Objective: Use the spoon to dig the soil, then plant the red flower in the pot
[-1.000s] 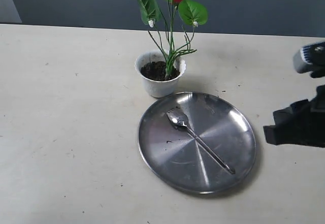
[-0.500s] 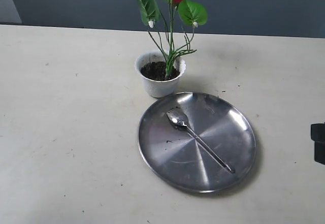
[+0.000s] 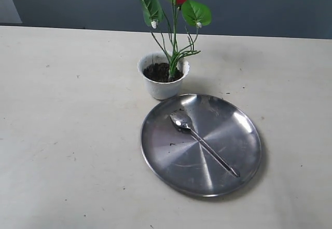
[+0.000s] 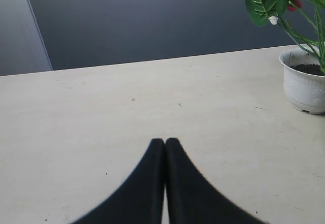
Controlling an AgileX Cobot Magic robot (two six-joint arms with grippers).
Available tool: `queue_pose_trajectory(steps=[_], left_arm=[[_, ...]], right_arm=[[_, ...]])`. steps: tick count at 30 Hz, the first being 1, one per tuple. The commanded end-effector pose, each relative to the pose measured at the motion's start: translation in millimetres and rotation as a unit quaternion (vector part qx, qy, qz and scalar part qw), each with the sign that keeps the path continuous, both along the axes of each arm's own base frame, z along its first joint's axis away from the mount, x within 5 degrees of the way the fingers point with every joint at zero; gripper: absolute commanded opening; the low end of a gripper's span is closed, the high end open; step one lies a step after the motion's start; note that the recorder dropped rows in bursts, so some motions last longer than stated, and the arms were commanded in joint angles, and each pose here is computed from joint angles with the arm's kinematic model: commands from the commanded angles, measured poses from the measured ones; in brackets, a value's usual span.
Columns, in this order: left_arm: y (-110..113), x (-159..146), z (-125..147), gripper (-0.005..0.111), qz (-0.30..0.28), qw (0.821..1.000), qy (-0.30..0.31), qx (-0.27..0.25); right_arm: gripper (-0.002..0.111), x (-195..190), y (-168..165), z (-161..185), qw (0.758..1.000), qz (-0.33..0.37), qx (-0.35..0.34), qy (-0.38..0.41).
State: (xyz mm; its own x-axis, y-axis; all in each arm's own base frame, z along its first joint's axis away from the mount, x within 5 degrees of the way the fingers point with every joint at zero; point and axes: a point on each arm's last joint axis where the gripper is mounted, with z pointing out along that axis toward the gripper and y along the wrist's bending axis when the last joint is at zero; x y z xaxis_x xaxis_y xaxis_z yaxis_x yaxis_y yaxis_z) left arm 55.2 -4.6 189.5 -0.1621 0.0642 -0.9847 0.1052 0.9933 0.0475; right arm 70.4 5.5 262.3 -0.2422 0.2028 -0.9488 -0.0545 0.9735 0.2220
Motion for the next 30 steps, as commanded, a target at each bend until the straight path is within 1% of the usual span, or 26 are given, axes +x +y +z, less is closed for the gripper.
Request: queue_pose_trajectory(steps=[1, 5, 8, 9, 11, 15, 30], left_arm=[[-0.4, 0.0, 2.1, 0.001, -0.003, 1.000, -0.008, -0.004], [-0.4, 0.0, 2.1, 0.001, -0.003, 1.000, -0.008, -0.004], [-0.4, 0.0, 2.1, 0.001, -0.003, 1.000, -0.008, -0.004], [-0.4, 0.0, 2.1, 0.001, -0.003, 1.000, -0.008, -0.004], [-0.4, 0.0, 2.1, 0.001, -0.003, 1.000, -0.008, -0.004], [-0.4, 0.0, 2.1, 0.001, -0.003, 1.000, -0.008, -0.004], [-0.4, 0.0, 2.1, 0.001, -0.003, 1.000, -0.008, -0.004]], right_arm=[[0.022, -10.9, -8.9, -25.0, 0.997, -0.059, 0.000, -0.052], [0.022, -14.8, -12.9, -48.9, 0.993, -0.097, -0.003, -0.065], [0.022, -14.8, -13.8, -65.0, 0.992, -0.108, -0.004, -0.069], [0.022, -14.7, -13.7, -63.4, 0.991, -0.110, -0.004, -0.078], [0.022, -15.0, -15.0, -65.5, 0.991, -0.119, -0.004, -0.066], [0.022, -15.1, -15.4, -65.4, 0.990, -0.119, -0.015, -0.067], [0.022, -15.1, -15.3, -65.5, 0.991, -0.119, -0.012, -0.067]])
